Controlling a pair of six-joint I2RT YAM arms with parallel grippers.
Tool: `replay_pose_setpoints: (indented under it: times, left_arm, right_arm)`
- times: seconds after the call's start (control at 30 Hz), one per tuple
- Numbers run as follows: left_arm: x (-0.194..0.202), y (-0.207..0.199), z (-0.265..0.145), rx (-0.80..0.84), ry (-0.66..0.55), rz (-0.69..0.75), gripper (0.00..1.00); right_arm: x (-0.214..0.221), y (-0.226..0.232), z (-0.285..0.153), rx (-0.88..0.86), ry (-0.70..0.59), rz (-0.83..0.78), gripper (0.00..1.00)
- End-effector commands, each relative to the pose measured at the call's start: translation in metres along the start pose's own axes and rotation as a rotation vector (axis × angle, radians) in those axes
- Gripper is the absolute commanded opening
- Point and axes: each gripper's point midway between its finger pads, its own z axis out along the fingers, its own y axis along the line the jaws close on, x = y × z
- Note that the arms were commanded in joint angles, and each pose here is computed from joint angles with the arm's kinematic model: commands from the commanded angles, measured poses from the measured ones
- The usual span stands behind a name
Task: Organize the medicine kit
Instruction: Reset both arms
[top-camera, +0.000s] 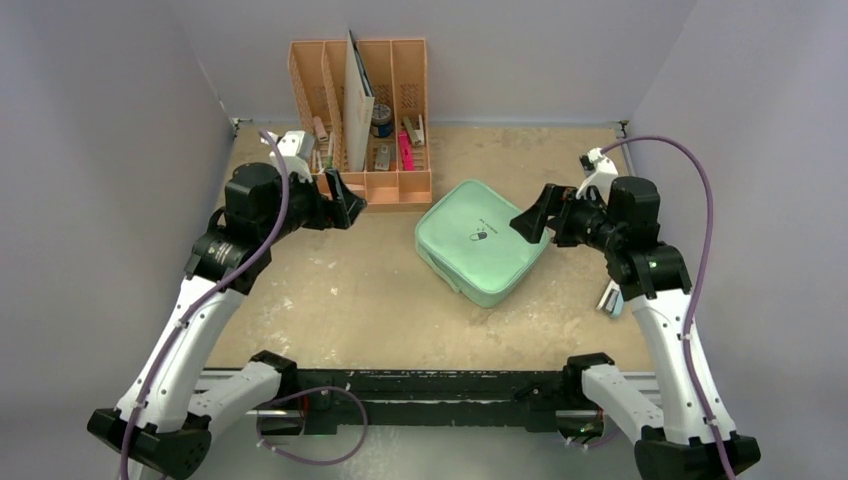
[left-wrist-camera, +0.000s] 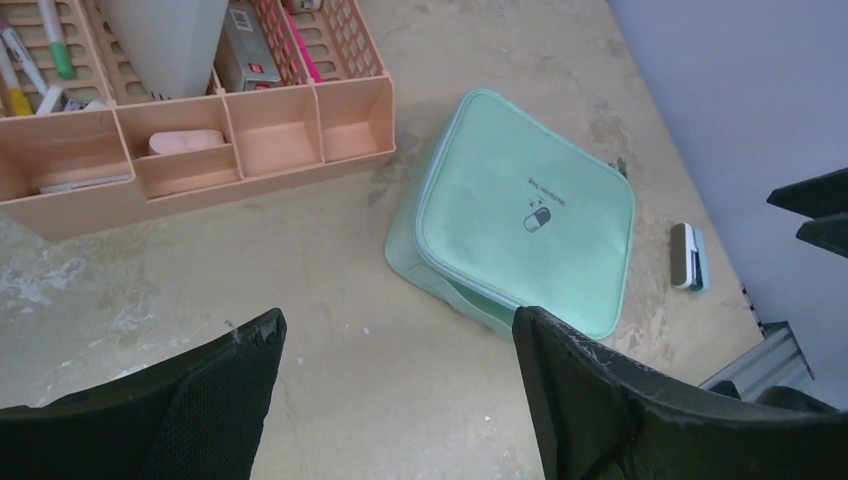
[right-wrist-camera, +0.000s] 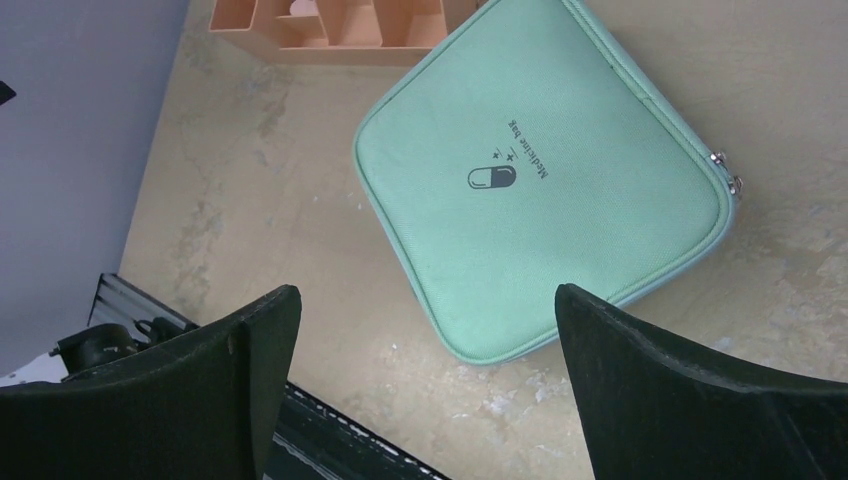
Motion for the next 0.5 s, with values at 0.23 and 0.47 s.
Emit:
replay_pose_setpoints:
  times: [0.23,0.47]
  left_arm:
    - [0.023,-0.010,-0.012,0.100,-0.024,-0.032,0.83]
    - [0.028,-0.011,-0.010,0.116,-0.014,-0.023,0.83]
  right_arm:
    - [0.011,-0.014,0.005,0.065,0.004,0.074,0.99]
    - [0.008,-0.012,0.003,0.067,-0.011,0.098,0.99]
